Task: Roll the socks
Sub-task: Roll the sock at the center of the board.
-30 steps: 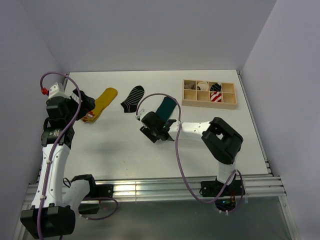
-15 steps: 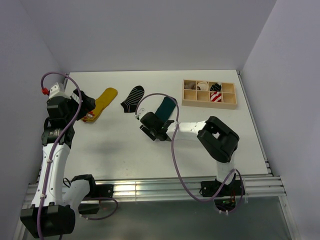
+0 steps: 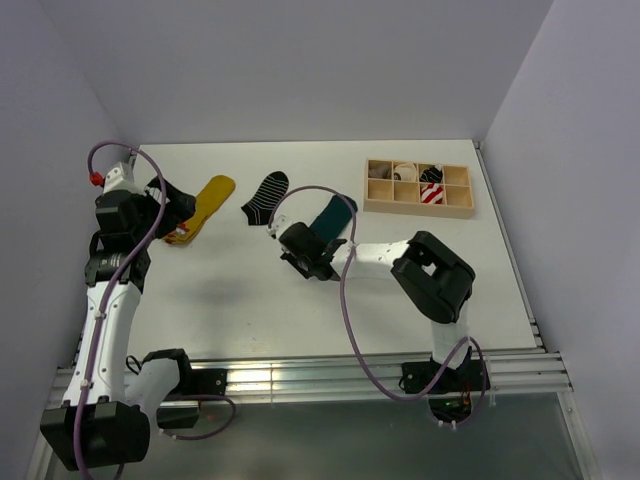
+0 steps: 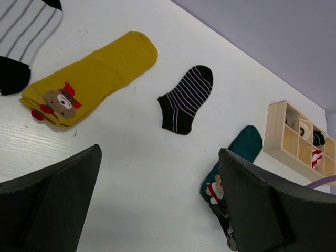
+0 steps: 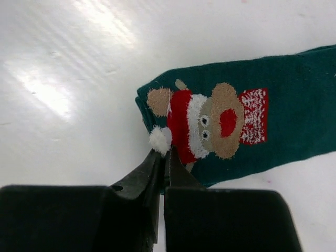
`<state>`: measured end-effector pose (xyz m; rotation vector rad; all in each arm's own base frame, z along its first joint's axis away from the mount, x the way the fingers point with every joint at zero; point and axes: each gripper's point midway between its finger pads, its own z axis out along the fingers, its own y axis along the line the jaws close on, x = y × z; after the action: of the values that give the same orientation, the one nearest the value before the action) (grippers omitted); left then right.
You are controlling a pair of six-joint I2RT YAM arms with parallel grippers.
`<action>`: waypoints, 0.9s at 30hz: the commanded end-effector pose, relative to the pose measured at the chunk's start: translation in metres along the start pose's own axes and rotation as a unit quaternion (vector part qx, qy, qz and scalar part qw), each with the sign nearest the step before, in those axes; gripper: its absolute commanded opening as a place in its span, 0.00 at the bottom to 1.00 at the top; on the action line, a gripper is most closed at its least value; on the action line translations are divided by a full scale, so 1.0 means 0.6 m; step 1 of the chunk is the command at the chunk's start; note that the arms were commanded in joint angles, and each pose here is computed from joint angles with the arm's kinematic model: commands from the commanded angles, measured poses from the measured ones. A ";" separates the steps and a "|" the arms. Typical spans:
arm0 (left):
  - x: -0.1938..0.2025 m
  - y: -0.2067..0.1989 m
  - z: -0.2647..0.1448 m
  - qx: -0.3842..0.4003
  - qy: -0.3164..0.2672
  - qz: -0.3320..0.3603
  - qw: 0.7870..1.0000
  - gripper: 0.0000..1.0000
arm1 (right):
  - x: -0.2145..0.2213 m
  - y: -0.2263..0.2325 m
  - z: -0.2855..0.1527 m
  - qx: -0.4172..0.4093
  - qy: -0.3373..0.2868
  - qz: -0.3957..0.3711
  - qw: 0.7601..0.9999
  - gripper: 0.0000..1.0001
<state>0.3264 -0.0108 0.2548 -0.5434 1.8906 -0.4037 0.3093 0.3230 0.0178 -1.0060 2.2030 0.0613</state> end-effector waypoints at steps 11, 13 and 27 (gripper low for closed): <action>0.164 -0.066 0.002 0.060 0.116 -0.050 0.990 0.99 | -0.074 0.143 -0.071 -0.248 -0.016 0.085 0.965 0.00; 0.201 -0.080 0.002 0.070 0.137 -0.061 0.986 0.98 | -0.073 0.151 -0.070 -0.270 -0.007 0.102 0.958 0.00; 0.365 -0.059 -0.001 0.059 0.220 -0.086 0.970 0.87 | -0.063 0.152 -0.077 -0.453 0.047 0.254 0.854 0.00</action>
<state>0.2524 -0.1553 0.0928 -0.5409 2.3177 -0.7499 0.2371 0.3886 0.0331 -0.8848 2.5204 1.1887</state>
